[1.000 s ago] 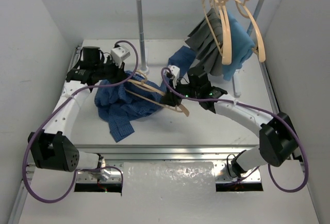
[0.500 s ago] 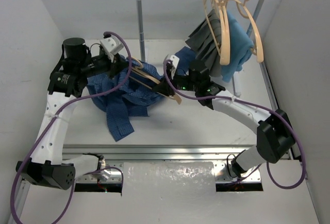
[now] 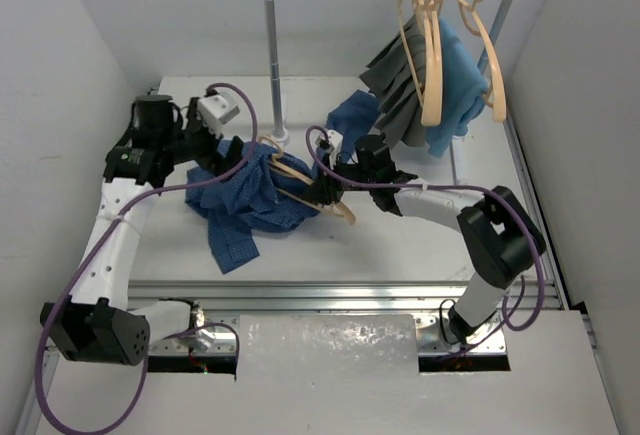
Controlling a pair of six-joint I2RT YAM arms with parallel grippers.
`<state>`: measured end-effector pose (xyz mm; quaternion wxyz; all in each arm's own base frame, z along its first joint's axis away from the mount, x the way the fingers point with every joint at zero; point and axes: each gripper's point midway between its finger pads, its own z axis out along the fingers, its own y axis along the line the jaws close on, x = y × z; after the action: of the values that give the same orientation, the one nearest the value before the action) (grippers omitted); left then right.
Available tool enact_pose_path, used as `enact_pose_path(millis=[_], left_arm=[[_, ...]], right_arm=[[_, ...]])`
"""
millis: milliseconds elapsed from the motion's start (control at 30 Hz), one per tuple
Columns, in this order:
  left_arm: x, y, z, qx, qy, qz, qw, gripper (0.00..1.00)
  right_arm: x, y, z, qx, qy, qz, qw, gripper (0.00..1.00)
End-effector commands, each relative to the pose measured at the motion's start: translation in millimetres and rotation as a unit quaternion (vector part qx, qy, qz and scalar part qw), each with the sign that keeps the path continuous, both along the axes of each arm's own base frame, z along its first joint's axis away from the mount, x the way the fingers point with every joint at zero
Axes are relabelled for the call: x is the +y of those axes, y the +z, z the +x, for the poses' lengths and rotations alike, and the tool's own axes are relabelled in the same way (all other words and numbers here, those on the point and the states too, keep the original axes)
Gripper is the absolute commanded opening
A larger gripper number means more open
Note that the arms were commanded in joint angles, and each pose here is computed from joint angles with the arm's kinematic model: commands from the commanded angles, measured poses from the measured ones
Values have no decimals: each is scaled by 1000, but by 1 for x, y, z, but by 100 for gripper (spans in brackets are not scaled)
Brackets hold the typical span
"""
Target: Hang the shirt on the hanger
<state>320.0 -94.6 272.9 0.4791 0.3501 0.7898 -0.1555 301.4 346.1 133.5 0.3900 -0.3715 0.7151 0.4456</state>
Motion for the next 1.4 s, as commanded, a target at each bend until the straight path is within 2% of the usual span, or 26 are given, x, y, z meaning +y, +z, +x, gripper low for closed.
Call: enact_pose_path(millis=[0, 100, 133, 233, 400, 500, 567, 600, 633, 667, 767, 867, 967, 1067, 1200, 1267, 1300, 1367], left_arm=[[49, 43, 5, -80, 62, 32, 994, 94], [69, 5, 3, -47, 76, 77, 993, 93], [74, -26, -2, -10, 80, 88, 993, 92], [78, -74, -12, 40, 83, 105, 990, 92], [88, -117, -1, 24, 110, 133, 985, 92], [87, -137, 6, 56, 104, 125, 985, 85], [83, -146, 8, 74, 104, 112, 985, 65], [81, -149, 12, 79, 101, 104, 986, 52], [79, -150, 13, 83, 103, 96, 986, 22], [80, -148, 17, 78, 108, 92, 987, 0], [94, -119, 38, 25, 155, 96, 983, 0], [110, -60, 57, -61, 199, 99, 973, 0], [117, -19, 68, -105, 221, 97, 965, 0], [124, -5, 72, -121, 221, 122, 960, 0], [121, -19, 66, -102, 199, 139, 965, 0], [122, -32, 61, -83, 194, 149, 966, 7], [123, -35, 59, -79, 188, 157, 966, 20], [127, -36, 58, -75, 195, 166, 964, 37]], right_arm=[[6, 40, 27, -41, 0, 57, 998, 0], [5, 36, 35, -33, -4, 53, 998, 0], [4, 38, 39, -35, -8, 54, 998, 0], [3, 39, 41, -38, -11, 56, 998, 0], [4, 43, 39, -38, -8, 62, 997, 0], [3, 45, 36, -39, -5, 65, 997, 0], [2, 44, 34, -38, -3, 63, 997, 0], [2, 43, 34, -41, -3, 62, 997, 0], [2, 42, 35, -40, -3, 60, 997, 0], [1, 40, 34, -36, -3, 55, 998, 0], [-1, 32, 31, -33, 6, 40, 999, 0], [-1, 28, 21, -37, 35, 34, 998, 0], [-3, 33, 4, -46, 69, 44, 996, 0], [-6, 43, -12, -66, 97, 61, 991, 0], [-7, 67, -21, -98, 107, 90, 985, 0], [-7, 81, -25, -113, 112, 106, 982, 0], [-7, 84, -26, -115, 115, 112, 980, 0], [-5, 94, -36, -119, 135, 128, 975, 0]])
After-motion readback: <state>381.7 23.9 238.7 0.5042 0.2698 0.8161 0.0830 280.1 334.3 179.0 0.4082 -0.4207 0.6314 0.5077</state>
